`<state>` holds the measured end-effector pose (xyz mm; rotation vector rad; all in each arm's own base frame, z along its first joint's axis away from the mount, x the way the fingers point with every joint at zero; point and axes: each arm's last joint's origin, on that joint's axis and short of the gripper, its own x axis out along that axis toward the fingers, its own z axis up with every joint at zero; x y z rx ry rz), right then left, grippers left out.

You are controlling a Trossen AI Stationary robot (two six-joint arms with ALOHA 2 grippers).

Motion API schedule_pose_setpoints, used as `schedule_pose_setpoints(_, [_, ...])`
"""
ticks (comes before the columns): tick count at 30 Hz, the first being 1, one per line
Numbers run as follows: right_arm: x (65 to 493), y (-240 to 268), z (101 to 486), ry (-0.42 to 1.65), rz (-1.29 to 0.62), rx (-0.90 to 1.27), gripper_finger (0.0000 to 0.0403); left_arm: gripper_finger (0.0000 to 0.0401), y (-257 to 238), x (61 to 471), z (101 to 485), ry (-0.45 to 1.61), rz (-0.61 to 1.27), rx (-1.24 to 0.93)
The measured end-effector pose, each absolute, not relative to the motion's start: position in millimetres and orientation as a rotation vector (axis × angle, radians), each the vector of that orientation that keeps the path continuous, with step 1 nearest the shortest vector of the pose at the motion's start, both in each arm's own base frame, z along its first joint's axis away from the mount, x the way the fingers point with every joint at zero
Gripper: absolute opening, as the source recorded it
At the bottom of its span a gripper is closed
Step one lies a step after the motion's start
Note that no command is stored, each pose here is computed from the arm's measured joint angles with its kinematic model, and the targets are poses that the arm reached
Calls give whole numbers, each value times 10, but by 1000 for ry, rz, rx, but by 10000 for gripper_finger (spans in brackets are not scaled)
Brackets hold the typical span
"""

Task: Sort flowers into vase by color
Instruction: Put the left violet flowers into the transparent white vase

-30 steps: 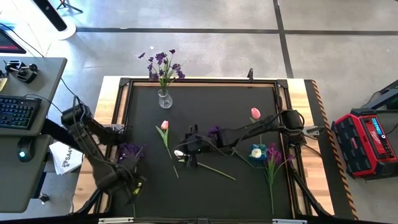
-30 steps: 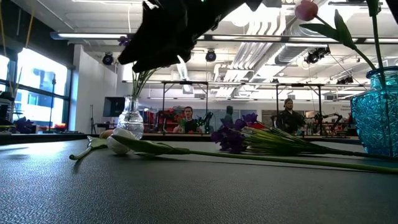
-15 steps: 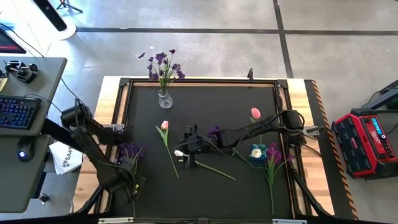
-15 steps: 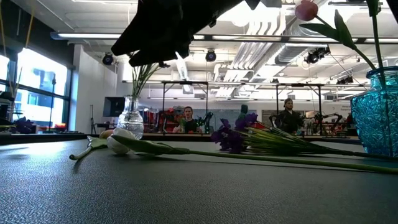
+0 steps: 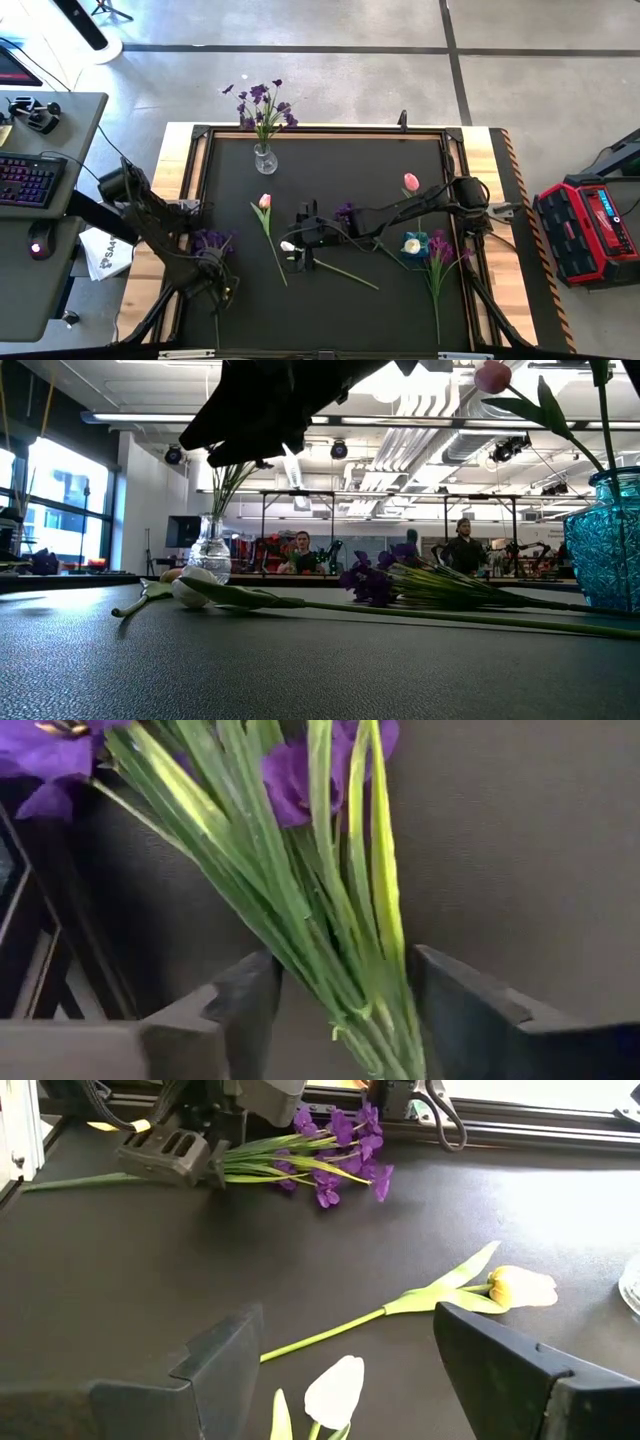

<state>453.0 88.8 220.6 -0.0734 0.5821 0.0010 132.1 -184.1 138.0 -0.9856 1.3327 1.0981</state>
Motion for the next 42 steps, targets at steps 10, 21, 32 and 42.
schedule_pose_setpoints(10, [4485,1006,2185,605,-25,-152,277,56,-1761,1380,1369,1283,1104,-939])
schedule_pose_setpoints(21, [4427,1004,1971,545,-46,-147,244,13,-1522,1285,1789,1044,1045,-845])
schedule_pose_setpoints(32, [4418,1003,1942,522,-60,-104,231,12,-1244,1309,2429,535,711,-693])
schedule_pose_setpoints(42, [4425,394,1741,695,-254,110,165,12,-732,1366,2747,287,796,-348])
